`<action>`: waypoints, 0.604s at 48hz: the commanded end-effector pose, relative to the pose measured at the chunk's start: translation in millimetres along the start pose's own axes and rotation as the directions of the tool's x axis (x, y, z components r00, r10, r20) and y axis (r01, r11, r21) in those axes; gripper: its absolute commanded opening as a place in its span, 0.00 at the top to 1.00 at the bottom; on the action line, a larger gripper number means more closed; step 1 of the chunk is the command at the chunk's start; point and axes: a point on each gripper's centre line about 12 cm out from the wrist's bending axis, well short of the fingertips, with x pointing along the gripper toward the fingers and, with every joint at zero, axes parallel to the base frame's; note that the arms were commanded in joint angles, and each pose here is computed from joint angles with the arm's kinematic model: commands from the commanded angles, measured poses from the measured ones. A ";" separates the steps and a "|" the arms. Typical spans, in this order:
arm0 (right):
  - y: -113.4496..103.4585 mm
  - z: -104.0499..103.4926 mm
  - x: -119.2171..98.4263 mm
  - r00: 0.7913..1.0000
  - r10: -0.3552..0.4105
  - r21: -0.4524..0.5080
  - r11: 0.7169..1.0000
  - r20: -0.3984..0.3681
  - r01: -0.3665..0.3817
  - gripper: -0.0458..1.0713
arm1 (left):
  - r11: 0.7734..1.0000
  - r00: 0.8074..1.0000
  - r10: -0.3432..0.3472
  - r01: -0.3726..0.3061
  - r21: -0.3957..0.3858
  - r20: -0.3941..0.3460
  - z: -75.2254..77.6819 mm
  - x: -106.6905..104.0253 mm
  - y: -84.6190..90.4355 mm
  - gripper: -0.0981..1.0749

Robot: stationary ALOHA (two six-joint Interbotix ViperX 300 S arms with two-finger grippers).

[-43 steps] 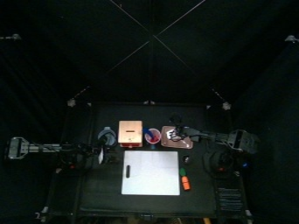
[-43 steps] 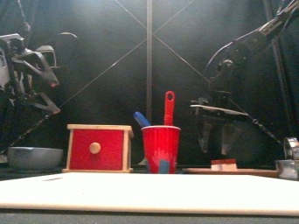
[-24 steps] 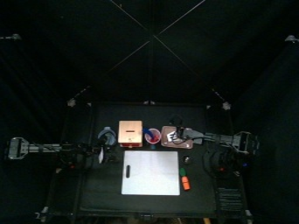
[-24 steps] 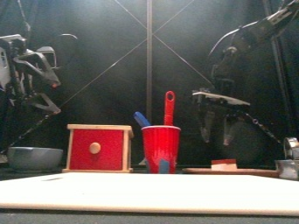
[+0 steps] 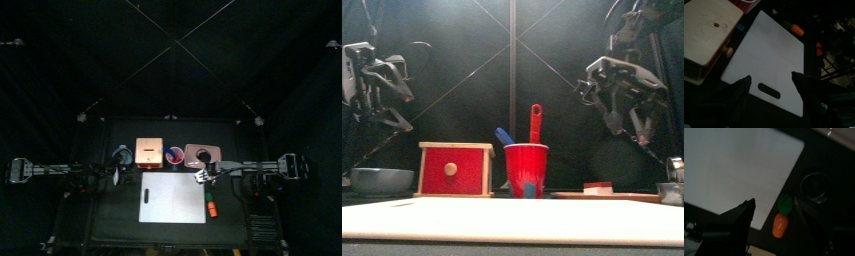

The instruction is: Place carrot on cutting board

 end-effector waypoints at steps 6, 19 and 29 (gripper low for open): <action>15.8 -38.6 0.4 0.992 0.063 -0.026 0.997 -0.105 -0.066 0.11 | 1.000 1.000 -0.007 0.007 0.002 0.018 7.7 0.9 -3.0 0.08; 14.0 -68.1 37.6 0.982 -0.075 -0.033 0.997 -0.171 0.071 0.10 | 1.000 1.000 0.001 -0.001 -0.003 0.024 8.7 0.6 -1.2 0.08; 5.1 -74.2 47.8 0.985 -0.161 0.021 0.986 -0.061 0.163 0.10 | 1.000 0.999 0.010 -0.010 -0.007 0.039 13.4 0.4 0.2 0.08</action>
